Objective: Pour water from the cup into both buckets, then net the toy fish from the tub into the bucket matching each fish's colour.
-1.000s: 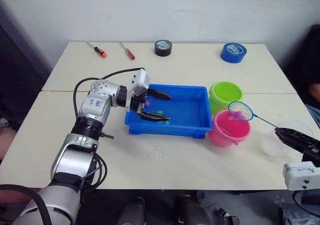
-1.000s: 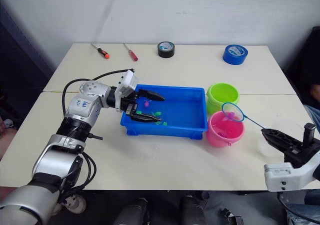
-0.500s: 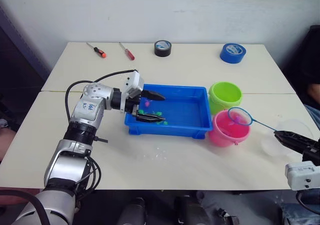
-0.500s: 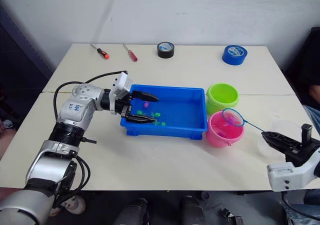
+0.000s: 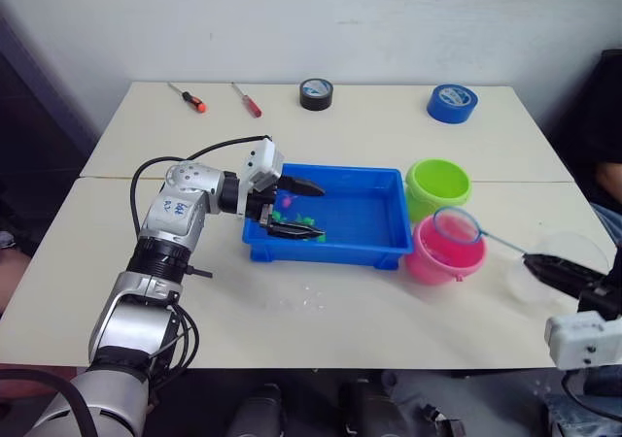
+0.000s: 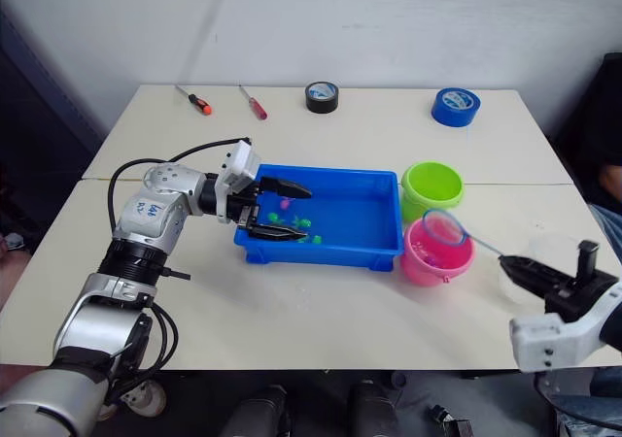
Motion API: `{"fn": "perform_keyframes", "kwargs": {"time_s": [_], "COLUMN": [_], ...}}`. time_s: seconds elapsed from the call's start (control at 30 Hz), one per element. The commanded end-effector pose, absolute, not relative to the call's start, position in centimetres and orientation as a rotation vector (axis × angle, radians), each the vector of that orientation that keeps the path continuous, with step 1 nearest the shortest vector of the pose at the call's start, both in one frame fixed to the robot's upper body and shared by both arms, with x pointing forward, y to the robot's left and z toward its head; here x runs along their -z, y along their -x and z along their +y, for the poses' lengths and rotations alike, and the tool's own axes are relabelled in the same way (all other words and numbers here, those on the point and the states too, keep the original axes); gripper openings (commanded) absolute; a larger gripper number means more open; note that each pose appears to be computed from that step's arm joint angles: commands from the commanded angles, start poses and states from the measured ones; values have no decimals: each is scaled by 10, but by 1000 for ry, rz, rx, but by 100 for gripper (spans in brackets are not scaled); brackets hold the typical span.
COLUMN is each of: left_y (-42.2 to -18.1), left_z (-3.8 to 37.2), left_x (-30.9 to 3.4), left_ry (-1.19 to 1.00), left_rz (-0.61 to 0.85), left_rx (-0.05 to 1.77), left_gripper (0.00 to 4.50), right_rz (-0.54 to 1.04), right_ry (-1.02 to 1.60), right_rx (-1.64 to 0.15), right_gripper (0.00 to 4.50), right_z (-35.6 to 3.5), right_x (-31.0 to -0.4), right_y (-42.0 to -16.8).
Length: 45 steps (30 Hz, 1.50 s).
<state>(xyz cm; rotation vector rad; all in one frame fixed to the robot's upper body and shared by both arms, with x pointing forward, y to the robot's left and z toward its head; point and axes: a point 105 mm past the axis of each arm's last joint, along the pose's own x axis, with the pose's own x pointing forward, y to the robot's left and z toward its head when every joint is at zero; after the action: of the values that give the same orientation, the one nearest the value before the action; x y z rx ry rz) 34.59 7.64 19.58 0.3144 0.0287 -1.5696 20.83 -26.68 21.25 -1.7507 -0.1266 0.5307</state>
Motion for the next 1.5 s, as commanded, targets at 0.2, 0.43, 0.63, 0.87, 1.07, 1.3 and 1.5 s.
{"fn": "perform_keyframes", "kwargs": {"time_s": [0.2,0.43,0.63,0.87,1.07,1.3,1.5], "left_y": [-350,-353,-337,-323,-323,-324,-327], "left_z": [107,167,191,196,197,197,198], "left_x": [-217,-210,-202,-207,-209,-209,-209], "left_ry": [-324,-393,-381,-368,-369,-367,-367], "left_rz": [-2,78,107,104,106,99,93], "left_rx": [1474,1200,1074,1003,988,981,980], "left_gripper": [444,444,444,444,444,444,444], "right_rz": [-137,108,220,322,325,283,241], "right_ry": [777,305,175,151,191,177,145], "right_rx": [-641,-858,-926,-937,-928,-915,-927], "right_gripper": [0,0,0,0,0,0,0], "right_z": [-205,-142,-110,-95,-92,-80,-72], "right_x": [-237,-210,-193,-172,-167,-169,-175], "right_y": [-248,-293,-320,-347,-359,-373,-376]}}
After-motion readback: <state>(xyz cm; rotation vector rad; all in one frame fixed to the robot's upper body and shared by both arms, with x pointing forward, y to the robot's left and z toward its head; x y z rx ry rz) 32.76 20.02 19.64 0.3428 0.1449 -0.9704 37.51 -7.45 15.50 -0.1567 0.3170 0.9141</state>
